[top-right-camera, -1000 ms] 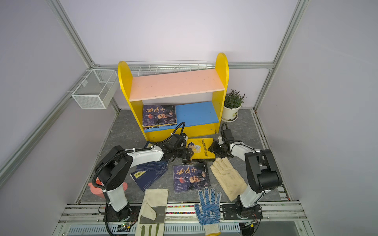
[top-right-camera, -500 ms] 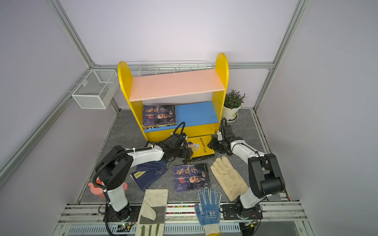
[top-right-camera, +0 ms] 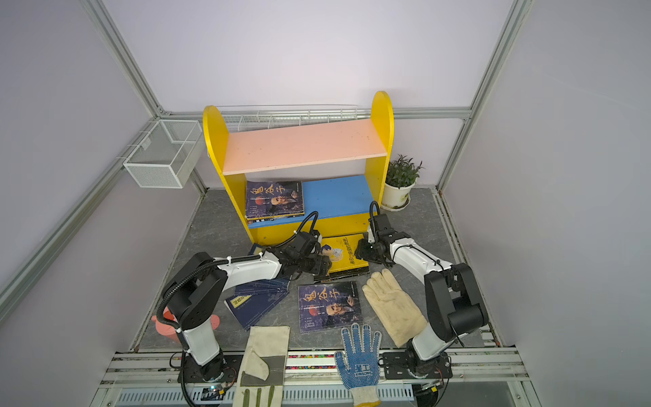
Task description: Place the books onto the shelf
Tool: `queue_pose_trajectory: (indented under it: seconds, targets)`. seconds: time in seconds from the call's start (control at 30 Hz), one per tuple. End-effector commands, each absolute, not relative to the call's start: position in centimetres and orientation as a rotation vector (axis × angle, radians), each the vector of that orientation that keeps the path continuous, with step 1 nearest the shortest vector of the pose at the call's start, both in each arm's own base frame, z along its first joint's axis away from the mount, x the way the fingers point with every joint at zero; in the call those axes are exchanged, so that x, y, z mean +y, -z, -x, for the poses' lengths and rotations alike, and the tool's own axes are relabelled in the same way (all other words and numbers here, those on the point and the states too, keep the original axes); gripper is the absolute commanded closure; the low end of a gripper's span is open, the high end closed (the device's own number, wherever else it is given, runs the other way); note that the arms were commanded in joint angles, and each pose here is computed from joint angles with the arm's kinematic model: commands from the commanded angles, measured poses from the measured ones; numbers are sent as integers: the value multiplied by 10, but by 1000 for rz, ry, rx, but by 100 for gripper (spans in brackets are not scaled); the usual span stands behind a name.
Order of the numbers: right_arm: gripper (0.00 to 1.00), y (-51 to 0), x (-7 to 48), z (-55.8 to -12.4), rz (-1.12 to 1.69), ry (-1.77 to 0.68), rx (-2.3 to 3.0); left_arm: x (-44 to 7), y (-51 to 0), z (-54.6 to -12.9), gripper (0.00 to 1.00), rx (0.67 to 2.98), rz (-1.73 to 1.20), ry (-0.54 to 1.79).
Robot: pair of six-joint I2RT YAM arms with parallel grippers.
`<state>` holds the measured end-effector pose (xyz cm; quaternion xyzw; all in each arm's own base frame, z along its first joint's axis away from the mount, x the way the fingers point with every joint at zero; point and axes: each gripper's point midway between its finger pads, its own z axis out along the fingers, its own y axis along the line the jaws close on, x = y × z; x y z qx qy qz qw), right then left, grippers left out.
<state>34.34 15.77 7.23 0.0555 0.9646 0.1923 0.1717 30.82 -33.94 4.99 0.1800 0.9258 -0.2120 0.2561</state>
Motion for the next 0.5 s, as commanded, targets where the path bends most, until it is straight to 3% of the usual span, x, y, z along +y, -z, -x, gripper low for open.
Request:
queue_pose_trajectory:
  seconds: [0.0, 0.2, 0.47]
  targets:
    - [45, -74, 173, -347, -93, -596, 2735, -346, -56, -299, 18, 2495, -525, 610]
    - [45, -66, 175, -349, -96, -593, 2746, -346, -58, -299, 19, 2491, -520, 609]
    - [45, -94, 175, -355, -66, -595, 2668, -346, -56, -300, 20, 2496, -519, 600]
